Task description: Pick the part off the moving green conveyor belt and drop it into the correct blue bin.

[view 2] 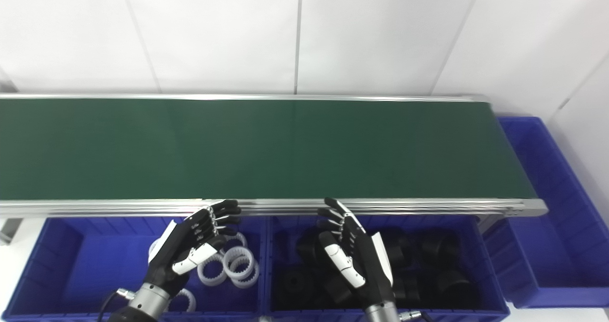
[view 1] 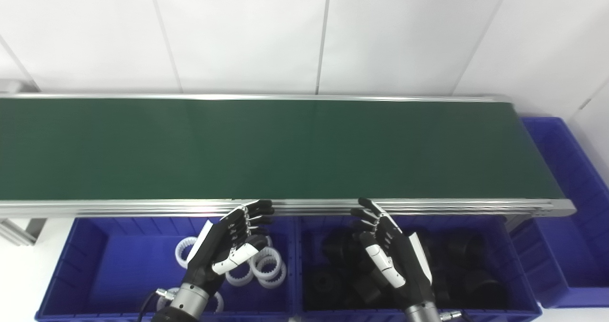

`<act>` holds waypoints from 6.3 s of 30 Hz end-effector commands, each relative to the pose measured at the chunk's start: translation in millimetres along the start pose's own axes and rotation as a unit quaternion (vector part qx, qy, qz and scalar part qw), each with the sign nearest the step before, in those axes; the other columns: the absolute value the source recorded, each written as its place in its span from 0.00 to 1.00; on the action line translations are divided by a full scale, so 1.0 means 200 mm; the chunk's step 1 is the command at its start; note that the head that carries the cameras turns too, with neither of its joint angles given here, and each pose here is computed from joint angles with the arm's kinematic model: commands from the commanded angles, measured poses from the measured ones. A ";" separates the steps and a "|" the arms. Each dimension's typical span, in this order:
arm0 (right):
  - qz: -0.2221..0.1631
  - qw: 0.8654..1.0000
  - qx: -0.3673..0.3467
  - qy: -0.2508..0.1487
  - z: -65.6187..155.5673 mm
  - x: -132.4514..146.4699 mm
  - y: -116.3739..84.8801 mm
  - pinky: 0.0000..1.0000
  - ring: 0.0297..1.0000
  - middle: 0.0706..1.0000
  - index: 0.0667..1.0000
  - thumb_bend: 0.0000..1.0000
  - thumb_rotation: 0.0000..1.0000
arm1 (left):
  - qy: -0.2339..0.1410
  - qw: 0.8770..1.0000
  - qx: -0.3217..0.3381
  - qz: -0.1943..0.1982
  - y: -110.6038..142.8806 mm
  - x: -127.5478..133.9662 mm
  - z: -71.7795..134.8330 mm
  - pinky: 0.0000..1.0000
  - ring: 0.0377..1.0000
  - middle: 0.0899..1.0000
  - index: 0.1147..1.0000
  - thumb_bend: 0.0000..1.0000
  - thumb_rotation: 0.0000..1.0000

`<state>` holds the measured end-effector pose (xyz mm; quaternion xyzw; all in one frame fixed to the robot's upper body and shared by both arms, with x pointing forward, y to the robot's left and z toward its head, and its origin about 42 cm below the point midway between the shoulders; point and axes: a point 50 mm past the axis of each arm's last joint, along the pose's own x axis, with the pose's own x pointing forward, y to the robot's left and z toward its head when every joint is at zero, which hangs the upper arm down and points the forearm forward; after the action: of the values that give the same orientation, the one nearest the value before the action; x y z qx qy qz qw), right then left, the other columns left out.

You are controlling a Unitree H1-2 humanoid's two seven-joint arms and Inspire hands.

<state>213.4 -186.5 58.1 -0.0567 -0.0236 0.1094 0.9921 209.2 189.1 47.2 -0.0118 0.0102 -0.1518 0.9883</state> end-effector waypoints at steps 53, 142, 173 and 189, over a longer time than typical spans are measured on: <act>0.000 1.000 0.002 -0.020 0.04 0.01 -0.02 0.66 0.74 0.79 0.87 0.55 0.75 | -0.034 0.999 0.010 0.009 -0.02 0.03 0.04 0.68 0.74 0.77 0.75 0.88 0.57; 0.000 1.000 0.013 -0.026 -0.12 0.14 -0.05 0.70 0.77 0.82 0.93 0.19 0.81 | 0.020 0.803 0.596 0.022 0.77 0.80 0.91 0.76 0.85 0.88 0.81 0.89 0.18; 0.001 0.999 0.024 -0.032 -0.10 0.13 -0.01 0.67 0.77 0.82 0.93 0.24 0.81 | 0.143 0.770 0.620 -0.050 0.92 0.81 0.79 0.85 0.86 0.86 0.77 0.96 0.15; 0.003 0.999 0.027 -0.030 -0.11 0.13 -0.02 0.69 0.78 0.83 0.93 0.25 0.80 | 0.160 0.753 0.635 -0.067 0.91 0.80 0.75 0.87 0.86 0.86 0.80 0.95 0.13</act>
<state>234.9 -190.6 25.0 -0.0320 -0.0104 0.1126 0.9931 413.4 308.0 166.5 0.6193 0.0926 -0.2124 0.7502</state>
